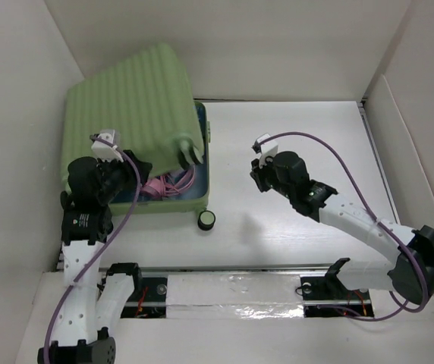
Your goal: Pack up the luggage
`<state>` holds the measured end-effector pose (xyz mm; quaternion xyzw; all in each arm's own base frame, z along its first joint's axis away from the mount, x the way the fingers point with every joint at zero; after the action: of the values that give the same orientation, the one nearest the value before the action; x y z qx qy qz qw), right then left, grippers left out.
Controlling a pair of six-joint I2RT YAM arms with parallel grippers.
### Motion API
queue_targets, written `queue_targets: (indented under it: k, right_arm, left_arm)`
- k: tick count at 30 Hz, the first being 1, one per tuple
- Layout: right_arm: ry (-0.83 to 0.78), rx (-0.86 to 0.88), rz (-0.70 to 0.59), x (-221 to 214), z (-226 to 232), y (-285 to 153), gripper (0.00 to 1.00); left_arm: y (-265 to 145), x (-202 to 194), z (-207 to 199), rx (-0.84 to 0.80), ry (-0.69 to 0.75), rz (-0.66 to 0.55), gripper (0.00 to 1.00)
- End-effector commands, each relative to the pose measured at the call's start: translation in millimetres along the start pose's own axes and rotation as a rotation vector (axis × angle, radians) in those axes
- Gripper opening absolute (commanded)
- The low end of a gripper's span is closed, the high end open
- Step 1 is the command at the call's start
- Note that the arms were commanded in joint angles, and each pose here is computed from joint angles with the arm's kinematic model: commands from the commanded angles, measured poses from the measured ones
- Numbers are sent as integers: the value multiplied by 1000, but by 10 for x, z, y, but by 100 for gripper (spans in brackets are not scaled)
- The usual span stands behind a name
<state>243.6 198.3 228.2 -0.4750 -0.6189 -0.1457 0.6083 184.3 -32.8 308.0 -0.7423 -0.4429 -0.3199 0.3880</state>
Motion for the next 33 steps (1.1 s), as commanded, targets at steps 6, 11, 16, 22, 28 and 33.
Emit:
queue_targets:
  k: [6,11,16,22,28,33]
  right_arm:
    - [21,-50,-59,134,-109,-56,20]
    - [20,-51,-47,111,-105,-31,15]
    - [19,-39,-43,100,-92,-17,0]
    - [22,-39,-101,176,-80,-72,0]
    - [23,-27,-122,212,-79,-111,0]
    - [20,-15,-130,234,-53,-143,0]
  left_arm:
    - [-456,212,-613,-508,181,-22,34]
    - [-398,718,-565,-178,-13,-268,34]
    - [-297,1054,-150,327,-219,-548,36]
    - [22,1136,485,831,-261,-610,28]
    - [180,1189,1059,1015,-271,-612,24]
    - [245,1171,1567,1133,-345,-527,21]
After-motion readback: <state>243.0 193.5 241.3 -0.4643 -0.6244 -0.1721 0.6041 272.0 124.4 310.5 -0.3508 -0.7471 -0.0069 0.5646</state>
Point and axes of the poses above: each gripper's point midway between its finger pads, its own y axis out along the fingers, its own z axis along the line the jaws close on, x = y × z, the point moved 9 cm from there along -y, back along the fingers, and after that the axes turned 12 degrees about -y, right-handed, at the moved point
